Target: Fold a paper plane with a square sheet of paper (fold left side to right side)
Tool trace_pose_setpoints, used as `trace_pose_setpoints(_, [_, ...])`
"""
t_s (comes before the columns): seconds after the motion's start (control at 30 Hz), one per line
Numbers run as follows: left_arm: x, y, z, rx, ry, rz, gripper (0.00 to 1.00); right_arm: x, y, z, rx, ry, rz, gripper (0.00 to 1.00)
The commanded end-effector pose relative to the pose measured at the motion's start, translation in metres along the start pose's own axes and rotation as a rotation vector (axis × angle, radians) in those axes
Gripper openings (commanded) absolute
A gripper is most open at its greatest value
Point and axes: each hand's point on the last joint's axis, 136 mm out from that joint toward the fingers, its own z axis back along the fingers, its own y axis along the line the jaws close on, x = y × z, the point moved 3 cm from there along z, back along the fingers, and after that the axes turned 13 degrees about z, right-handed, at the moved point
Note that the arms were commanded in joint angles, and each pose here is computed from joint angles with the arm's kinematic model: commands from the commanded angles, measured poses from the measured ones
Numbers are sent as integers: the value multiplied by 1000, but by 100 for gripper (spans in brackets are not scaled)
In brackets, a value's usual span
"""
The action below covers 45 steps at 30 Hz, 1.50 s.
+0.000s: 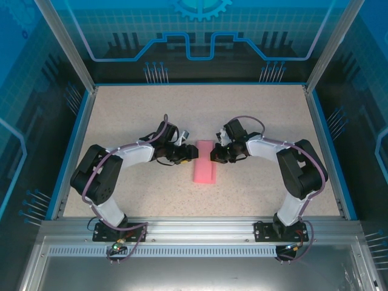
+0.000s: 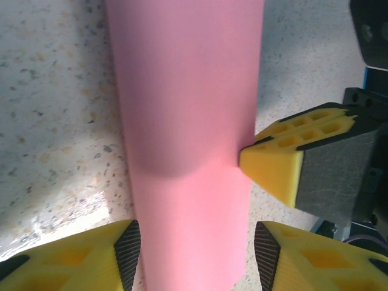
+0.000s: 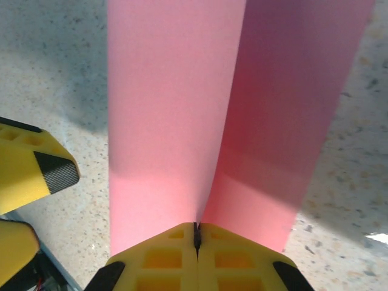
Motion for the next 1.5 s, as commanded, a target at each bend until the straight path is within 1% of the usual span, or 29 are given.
trace_pose_setpoints(0.0, [-1,2,-5,48,6,0,56,-1,-6,9,-52,4,13,0])
trace_pose_setpoints(0.2, [-2,1,-23,77,38,11,56,-2,-10,8,-72,9,12,1])
trace_pose_setpoints(0.4, [-2,9,-35,175,51,18,52,-4,-14,6,-91,16,6,3])
trace_pose_setpoints(0.57, [-5,14,-44,237,67,12,51,-4,-15,7,-98,17,9,5])
trace_pose_setpoints(0.6, [-6,14,-45,245,71,11,51,-4,-15,7,-98,18,9,6])
trace_pose_setpoints(0.8, [-11,23,-52,310,83,20,50,-2,-14,16,-117,-8,19,20])
trace_pose_setpoints(0.93, [-14,27,-57,328,93,20,49,-2,-19,32,-180,-50,28,34])
trace_pose_setpoints(1.0, [-15,27,-58,333,97,19,49,-3,-24,42,-223,-71,19,39])
trace_pose_setpoints(1.23, [-17,29,-63,349,109,22,49,-9,-39,65,-282,-147,-22,47])
trace_pose_setpoints(1.33, [-17,30,-65,360,114,23,50,-6,-39,74,-289,-177,-29,48])
trace_pose_setpoints(1.37, [-18,31,-65,366,116,26,50,-13,-45,73,-299,-164,-40,48])
trace_pose_setpoints(1.47, [-19,33,-68,380,125,31,50,-15,-48,77,-309,-168,-44,48])
